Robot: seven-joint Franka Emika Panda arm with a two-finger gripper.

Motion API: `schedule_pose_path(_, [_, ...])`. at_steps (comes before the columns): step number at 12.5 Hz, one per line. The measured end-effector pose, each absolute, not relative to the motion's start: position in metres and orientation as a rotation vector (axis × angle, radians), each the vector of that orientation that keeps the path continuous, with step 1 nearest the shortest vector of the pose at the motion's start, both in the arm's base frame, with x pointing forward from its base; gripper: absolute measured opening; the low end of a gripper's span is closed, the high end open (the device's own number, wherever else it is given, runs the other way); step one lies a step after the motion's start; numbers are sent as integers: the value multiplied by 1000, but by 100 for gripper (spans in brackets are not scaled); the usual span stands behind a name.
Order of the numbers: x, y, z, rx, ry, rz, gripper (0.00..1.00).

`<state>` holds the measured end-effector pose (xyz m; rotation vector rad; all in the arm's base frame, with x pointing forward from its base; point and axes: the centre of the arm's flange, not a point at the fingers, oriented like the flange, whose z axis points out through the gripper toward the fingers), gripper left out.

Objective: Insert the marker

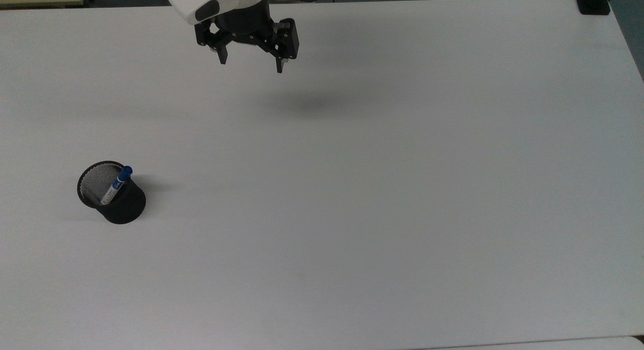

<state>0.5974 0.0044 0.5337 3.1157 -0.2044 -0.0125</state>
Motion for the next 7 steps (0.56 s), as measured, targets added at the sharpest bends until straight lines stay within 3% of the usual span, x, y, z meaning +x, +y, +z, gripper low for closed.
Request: schedule_pose_path(7, [578,-41,565,3115,-317,59,100])
